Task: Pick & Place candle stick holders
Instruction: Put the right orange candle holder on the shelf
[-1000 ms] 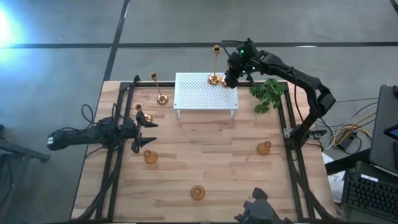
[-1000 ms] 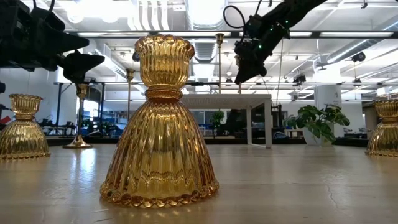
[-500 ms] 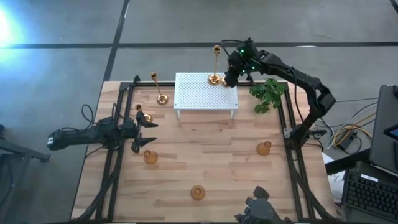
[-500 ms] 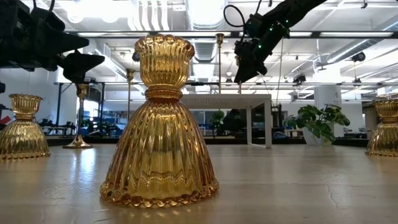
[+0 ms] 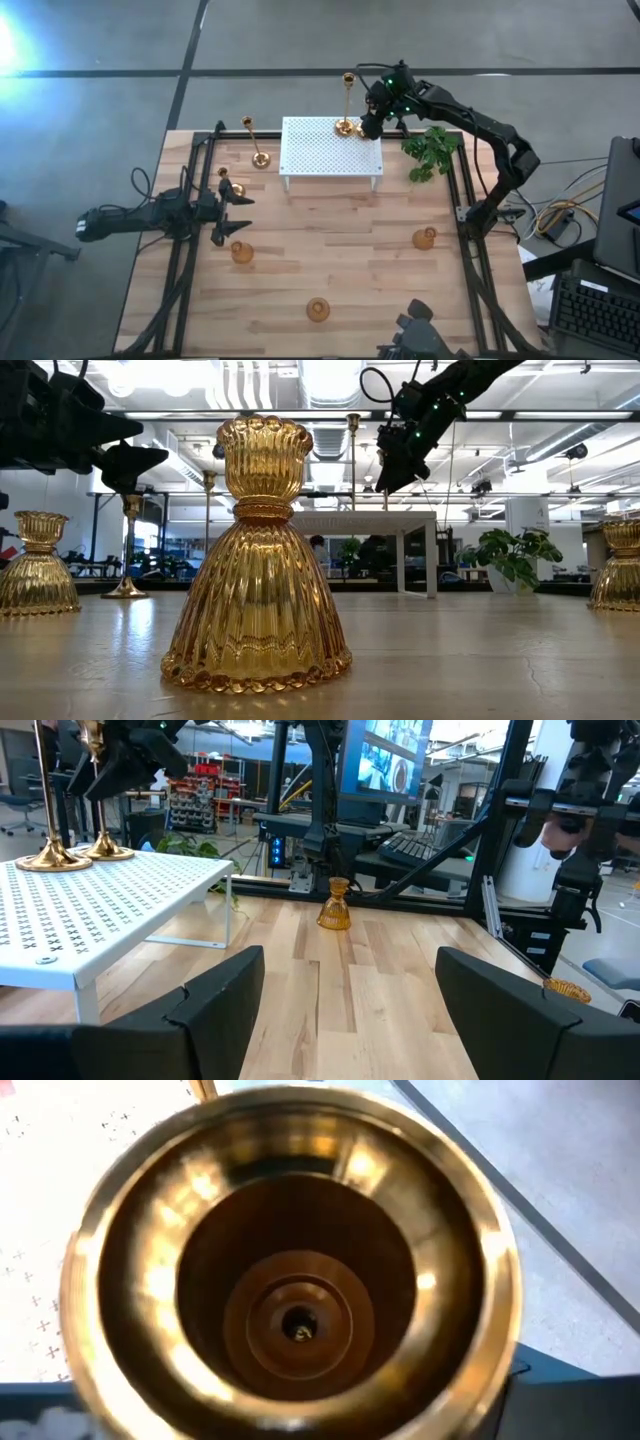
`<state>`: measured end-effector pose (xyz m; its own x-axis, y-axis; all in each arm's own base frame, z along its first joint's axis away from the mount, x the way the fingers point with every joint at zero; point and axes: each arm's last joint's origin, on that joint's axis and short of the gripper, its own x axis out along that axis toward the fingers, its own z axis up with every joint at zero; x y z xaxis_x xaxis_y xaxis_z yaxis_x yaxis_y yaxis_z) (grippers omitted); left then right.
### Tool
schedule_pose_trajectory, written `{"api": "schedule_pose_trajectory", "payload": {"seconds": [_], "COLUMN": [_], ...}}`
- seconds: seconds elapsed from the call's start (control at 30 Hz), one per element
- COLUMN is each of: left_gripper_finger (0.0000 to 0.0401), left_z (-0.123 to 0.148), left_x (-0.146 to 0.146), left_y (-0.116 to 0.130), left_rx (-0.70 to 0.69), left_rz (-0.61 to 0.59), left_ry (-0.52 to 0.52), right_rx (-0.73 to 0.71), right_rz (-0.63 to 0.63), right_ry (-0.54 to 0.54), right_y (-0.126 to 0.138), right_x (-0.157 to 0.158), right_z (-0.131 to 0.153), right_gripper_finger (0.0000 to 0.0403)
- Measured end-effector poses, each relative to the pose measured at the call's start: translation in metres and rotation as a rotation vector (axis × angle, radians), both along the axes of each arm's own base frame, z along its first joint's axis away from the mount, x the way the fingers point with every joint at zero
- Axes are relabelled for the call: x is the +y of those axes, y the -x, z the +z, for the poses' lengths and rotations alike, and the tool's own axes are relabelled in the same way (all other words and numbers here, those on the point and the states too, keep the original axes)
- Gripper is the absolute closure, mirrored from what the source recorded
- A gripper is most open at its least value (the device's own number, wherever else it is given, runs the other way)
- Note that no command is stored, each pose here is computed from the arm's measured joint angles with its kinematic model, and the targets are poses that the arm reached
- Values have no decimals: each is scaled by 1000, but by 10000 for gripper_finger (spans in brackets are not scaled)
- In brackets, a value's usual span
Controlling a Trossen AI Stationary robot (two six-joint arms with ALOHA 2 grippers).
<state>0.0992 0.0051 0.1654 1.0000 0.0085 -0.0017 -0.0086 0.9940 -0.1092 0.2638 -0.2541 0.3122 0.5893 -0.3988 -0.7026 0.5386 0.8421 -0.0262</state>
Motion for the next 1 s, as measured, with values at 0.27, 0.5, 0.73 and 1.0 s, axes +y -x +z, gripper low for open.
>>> {"api": "schedule_pose_trajectory", "payload": {"seconds": [0.27,0.5,0.73,1.0], "left_gripper_finger": [101,101,101,101], "left_z": [0,0,0,0], "left_x": [0,0,0,0], "left_y": [0,0,0,0], "left_rx": [0,0,0,0], "left_rz": [0,0,0,0], "left_ry": [0,0,0,0], "right_rx": [33,12,-24,8], "right_rz": [15,16,5,-4], "right_ry": [-15,8,28,-37], "right_y": [2,7,22,43], "right_x": [2,7,22,45], "right_z": [-2,9,25,38], "right_gripper_finger": [172,186,188,188]}}
